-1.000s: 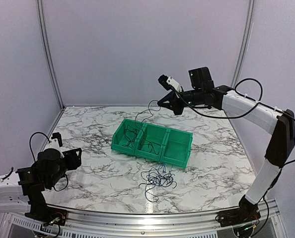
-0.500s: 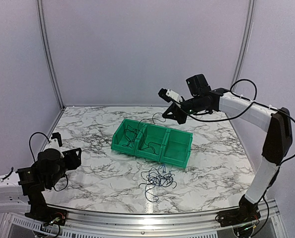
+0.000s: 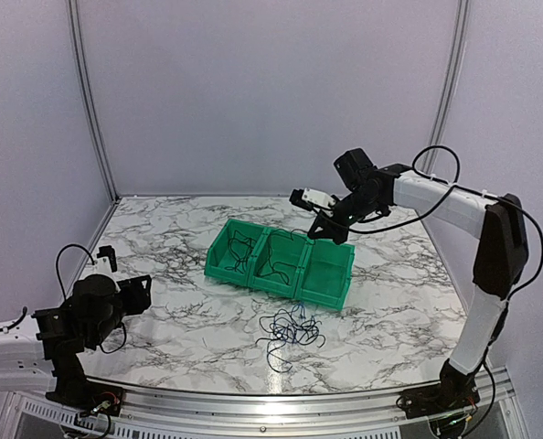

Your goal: Untangle the cables

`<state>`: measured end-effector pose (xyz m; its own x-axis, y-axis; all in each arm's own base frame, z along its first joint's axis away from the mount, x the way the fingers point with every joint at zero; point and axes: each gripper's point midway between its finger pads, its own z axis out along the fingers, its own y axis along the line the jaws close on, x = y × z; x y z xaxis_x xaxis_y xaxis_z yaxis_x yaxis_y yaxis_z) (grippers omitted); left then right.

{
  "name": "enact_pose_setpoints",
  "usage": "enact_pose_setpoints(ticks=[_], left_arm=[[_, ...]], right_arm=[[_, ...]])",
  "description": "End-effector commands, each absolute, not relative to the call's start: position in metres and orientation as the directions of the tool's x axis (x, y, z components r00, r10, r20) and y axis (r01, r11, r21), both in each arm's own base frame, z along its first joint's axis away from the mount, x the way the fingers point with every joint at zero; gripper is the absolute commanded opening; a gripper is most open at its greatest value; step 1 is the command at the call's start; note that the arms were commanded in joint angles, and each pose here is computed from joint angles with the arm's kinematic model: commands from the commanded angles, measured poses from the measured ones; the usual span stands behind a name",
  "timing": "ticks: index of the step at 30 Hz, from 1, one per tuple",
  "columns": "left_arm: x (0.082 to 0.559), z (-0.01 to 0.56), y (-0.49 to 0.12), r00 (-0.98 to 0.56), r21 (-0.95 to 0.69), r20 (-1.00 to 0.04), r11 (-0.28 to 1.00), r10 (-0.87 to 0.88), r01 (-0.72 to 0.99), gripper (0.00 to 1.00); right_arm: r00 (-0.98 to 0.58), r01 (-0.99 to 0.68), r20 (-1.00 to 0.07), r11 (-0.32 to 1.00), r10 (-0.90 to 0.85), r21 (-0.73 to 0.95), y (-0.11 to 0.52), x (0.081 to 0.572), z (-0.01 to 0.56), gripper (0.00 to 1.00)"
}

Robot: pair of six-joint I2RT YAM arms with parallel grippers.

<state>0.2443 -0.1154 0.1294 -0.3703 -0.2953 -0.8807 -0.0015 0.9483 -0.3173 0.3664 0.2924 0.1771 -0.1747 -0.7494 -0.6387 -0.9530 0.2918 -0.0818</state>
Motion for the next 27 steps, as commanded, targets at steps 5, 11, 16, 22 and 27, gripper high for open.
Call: enact_pose_setpoints(ticks=[5,11,16,22,27], left_arm=[[0.244,0.128,-0.117,-0.372,-0.331,-0.876,0.944,-0.308,-0.001,0.65],[0.243,0.126,-0.115,-0.374,-0.339,-0.872,0.941,-0.316,-0.006,0.65],[0.242,0.124,-0.115,-0.375,-0.347,-0.868,0.938,-0.324,-0.007,0.65],[0.242,0.122,-0.117,-0.383,-0.340,-0.868,0.940,-0.315,-0.004,0.65],[0.242,0.120,-0.116,-0.384,-0.337,-0.869,0.942,-0.313,-0.006,0.65]], right_arm=[[-0.133,-0.966,-0.559,0.234,-0.818,-0.112,0.328,0.366,0.153,0.00],[-0.166,-0.961,-0.539,0.258,-0.826,-0.100,0.344,0.383,0.141,0.00],[-0.196,-0.959,-0.516,0.273,-0.834,-0.078,0.354,0.392,0.124,0.00],[-0.202,-0.965,-0.486,0.259,-0.851,-0.052,0.363,0.387,0.104,0.00],[-0.214,-0.967,-0.485,0.254,-0.848,-0.017,0.366,0.376,0.114,0.00]])
